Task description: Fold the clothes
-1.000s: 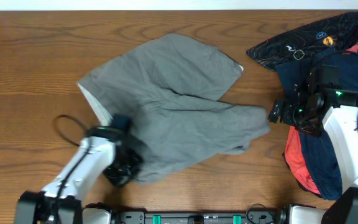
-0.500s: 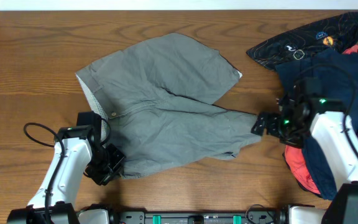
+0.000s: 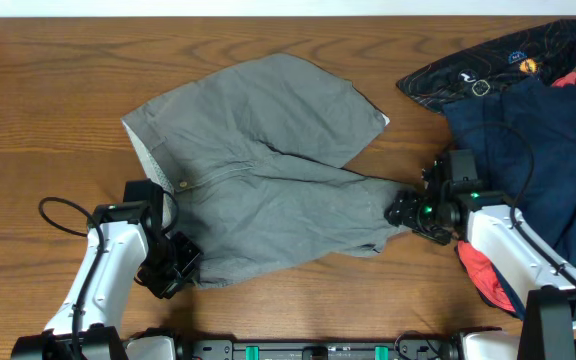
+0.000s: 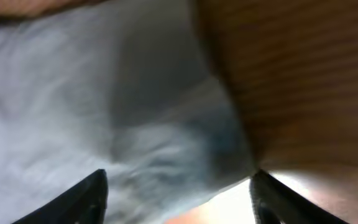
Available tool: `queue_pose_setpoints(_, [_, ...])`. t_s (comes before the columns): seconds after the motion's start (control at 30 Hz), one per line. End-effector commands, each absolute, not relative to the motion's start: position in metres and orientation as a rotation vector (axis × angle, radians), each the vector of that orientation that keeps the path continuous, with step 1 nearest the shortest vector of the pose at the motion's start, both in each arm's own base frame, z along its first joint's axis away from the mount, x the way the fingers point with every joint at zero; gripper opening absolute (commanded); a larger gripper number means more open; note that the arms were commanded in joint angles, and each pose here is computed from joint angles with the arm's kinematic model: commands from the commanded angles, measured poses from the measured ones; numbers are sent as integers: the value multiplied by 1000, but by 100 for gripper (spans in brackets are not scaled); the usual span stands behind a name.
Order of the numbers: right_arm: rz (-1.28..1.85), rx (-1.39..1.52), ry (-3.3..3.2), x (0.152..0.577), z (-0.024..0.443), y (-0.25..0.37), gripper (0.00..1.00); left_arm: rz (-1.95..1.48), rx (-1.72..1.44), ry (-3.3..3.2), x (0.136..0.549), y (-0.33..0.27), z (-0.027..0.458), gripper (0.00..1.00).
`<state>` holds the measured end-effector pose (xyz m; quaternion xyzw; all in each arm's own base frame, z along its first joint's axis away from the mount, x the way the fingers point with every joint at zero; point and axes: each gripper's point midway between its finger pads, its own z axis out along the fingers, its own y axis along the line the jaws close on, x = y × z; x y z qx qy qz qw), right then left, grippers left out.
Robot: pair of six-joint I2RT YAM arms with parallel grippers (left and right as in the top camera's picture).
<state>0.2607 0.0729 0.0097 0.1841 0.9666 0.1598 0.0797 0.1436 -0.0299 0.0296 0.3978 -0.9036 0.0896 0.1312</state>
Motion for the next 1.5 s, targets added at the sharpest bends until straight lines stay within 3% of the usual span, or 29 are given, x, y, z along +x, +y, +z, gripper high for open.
queue_pose_setpoints(0.0, [358, 701, 2859, 259, 1, 60, 60, 264, 1133, -2637, 144, -29, 32, 6])
queue_pose_setpoints(0.2, [376, 686, 2807, 272, 3, 61, 28, 263, 1132, -2636, 143, -29, 32, 6])
queue_pose_setpoints(0.3, [373, 687, 2813, 270, 2, 61, 1, 265, 1117, -2644, 144, -29, 32, 6])
queue_pose_setpoints(0.53, [367, 626, 2805, 274, 24, 57, 1, 282, 1047, -2688, 149, -28, 47, 6])
queue_pose_setpoints(0.87, [267, 532, 2436, 308, 228, -14, 1, 369, 910, -2906, 152, -28, 155, 6])
queue_pose_setpoints(1.0, [235, 434, 2361, 310, 276, -17, 1, 413, 923, -3001, 143, -29, 183, 6])
queue_pose_setpoints(1.13, [236, 387, 2307, 322, 292, -16, 1, 454, 970, -3076, 139, -29, 194, 6])
queue_pose_setpoints(1.47, [319, 166, 2250, 405, 275, 38, 1, 421, 1298, -3194, 203, -3, 200, 6])
